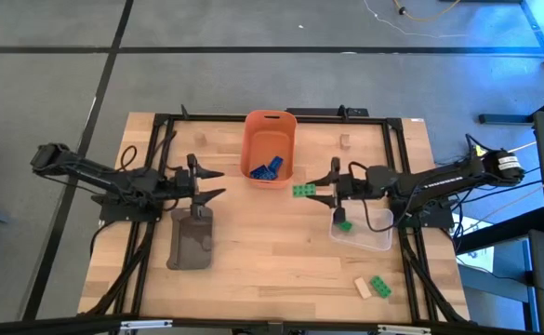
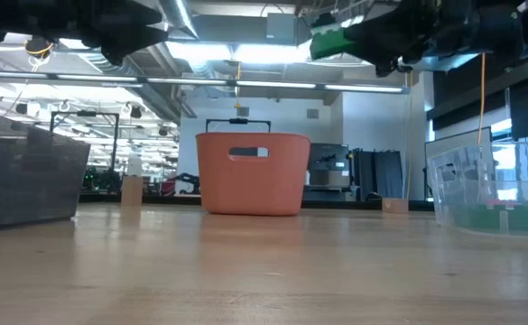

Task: Sort & place blocks by color
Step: Put the top green game piece into the transparent bin

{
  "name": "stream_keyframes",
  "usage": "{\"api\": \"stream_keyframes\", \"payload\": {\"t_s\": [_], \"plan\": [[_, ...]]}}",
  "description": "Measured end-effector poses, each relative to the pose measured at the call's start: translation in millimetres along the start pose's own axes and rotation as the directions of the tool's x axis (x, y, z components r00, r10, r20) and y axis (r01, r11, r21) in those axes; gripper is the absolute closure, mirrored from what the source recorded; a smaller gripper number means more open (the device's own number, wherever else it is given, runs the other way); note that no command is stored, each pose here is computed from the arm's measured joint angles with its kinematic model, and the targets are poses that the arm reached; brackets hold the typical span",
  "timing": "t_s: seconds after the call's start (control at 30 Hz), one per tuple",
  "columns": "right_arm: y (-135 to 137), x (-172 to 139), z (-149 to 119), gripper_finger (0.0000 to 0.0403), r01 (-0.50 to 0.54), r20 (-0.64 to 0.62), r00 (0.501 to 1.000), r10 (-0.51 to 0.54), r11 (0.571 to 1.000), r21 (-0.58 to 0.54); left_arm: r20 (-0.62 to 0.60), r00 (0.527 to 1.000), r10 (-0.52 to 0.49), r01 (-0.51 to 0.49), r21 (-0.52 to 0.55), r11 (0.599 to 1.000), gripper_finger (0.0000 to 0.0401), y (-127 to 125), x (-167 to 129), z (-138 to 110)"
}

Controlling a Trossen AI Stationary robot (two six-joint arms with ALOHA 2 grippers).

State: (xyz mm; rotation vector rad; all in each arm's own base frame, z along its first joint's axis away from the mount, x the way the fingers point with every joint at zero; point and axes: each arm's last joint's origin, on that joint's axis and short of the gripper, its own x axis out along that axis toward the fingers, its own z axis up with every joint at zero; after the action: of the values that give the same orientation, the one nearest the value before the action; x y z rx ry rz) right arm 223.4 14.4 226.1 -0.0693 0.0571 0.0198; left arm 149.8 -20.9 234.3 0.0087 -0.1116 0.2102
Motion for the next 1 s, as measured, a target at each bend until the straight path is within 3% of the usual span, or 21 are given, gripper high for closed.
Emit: {"api": "stream_keyframes", "payload": {"t_s": [0.27, 0.37, 0.53, 0.77, 0.9, 1.0], "plan": [[0.2, 0.5, -6.4, 0.0264, 0.006, -0.062, 0.998, -0.003, 0.999, 0.05, 0.0, 0.999, 0.041, -0.041, 0.013, 0.999, 0.0191, 1.2, 0.0, 0.1], [-0.2, 2.3, -7.9, 0.0264, 0.044, -0.146, 0.989, -0.031, 0.995, 0.087, -0.001, 0.998, 0.059, -0.059, 0.013, 0.998, 0.0191, 1.7, 0.0, 0.1], [7.1, 7.5, 11.4, 0.0264, 0.069, -0.31, 0.951, -0.021, 0.987, 0.144, -0.002, 0.998, 0.059, -0.059, 0.008, 0.998, 0.0191, 1.7, 0.0, 0.0], [38.2, -9.3, 45.9, 0.0264, 0.13, -0.611, 0.792, 0.015, 0.973, 0.192, -0.008, 0.998, 0.059, -0.059, 0.011, 0.998, 0.0191, 1.7, 0.0, -0.6], [54.3, -32.8, 60.1, 0.0264, 0.252, -0.75, 0.661, 0.009, 0.939, 0.234, -0.008, 0.998, 0.059, -0.059, 0.01, 0.998, 0.0191, 1.7, 0.0, -0.6], [61.8, -52.9, 56.1, 0.0264, 0.385, -0.843, 0.536, -0.036, 0.9, 0.207, -0.008, 0.998, 0.059, -0.059, 0.01, 0.998, 0.0191, 1.7, 0.0, -0.6]]}}
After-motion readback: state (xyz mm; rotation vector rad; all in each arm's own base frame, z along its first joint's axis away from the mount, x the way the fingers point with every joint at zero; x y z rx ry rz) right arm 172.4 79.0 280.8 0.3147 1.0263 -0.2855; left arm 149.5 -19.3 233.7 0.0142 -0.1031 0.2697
